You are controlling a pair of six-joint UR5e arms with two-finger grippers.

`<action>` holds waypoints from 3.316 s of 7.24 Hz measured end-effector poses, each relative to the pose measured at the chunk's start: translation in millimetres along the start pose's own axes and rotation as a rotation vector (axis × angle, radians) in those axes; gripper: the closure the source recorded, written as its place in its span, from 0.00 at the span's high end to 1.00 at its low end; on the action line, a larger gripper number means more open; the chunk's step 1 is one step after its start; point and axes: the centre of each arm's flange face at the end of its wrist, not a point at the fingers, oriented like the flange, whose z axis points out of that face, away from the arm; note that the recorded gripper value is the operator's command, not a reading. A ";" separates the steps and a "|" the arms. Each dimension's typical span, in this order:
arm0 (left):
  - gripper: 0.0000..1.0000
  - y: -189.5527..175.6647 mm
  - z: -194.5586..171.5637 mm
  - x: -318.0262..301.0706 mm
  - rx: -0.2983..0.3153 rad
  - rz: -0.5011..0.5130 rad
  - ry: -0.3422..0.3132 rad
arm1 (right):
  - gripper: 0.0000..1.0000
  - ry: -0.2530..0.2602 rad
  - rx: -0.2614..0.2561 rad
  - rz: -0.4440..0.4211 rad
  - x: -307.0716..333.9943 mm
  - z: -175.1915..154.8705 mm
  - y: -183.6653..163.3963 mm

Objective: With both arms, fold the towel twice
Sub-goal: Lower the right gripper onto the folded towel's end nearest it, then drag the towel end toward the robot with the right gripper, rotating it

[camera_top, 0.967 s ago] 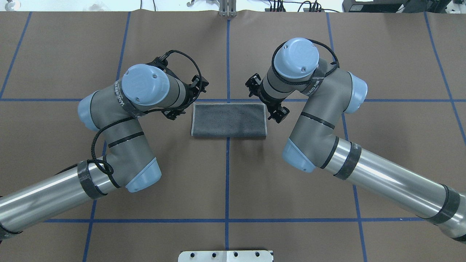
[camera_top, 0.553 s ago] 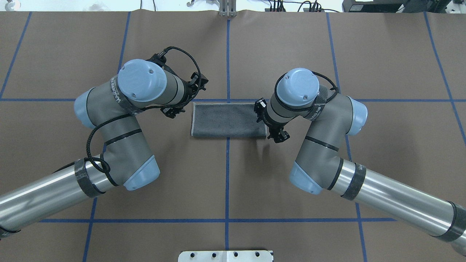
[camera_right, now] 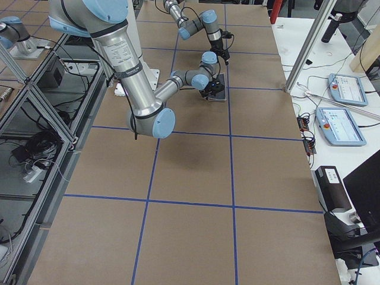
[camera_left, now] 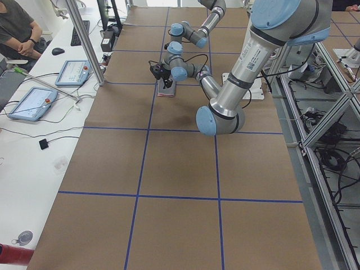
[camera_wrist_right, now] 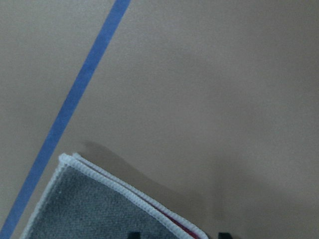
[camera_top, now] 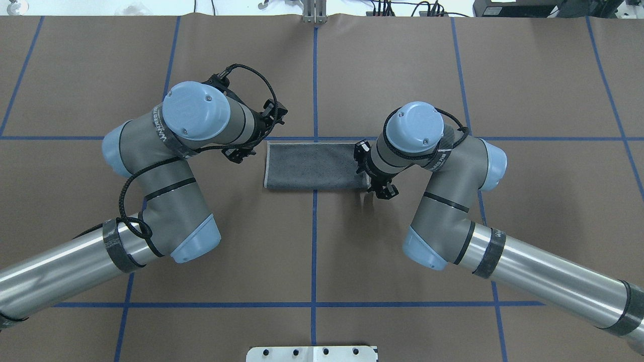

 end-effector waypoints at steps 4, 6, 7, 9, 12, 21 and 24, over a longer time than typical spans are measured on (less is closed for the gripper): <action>0.99 1.6 0.2 0.3 -0.002 -0.003 0.000 | 0.00 -0.006 -0.013 -0.014 3.0 -1.1 4.2; 0.99 2.1 0.3 0.2 -0.002 -0.003 0.000 | 0.00 -0.023 -0.025 -0.025 3.1 -3.5 4.6; 0.99 1.9 -0.1 0.4 -0.003 -0.003 0.001 | 0.00 -0.028 -0.028 -0.027 4.3 -6.0 3.7; 0.99 -0.3 -15.4 5.0 -0.023 0.001 0.021 | 0.00 -0.036 -0.054 -0.035 19.0 -21.0 7.1; 0.99 -6.7 -32.1 4.1 -0.055 0.001 0.032 | 0.00 0.036 -0.179 -0.017 64.4 -36.6 48.9; 0.99 -10.2 -38.8 -27.7 -0.067 0.000 0.016 | 1.00 0.117 -0.304 -0.054 112.1 -37.1 134.1; 0.89 24.1 -44.5 -49.1 -0.126 -0.033 0.005 | 1.00 0.065 -0.304 -0.046 91.8 -60.0 114.8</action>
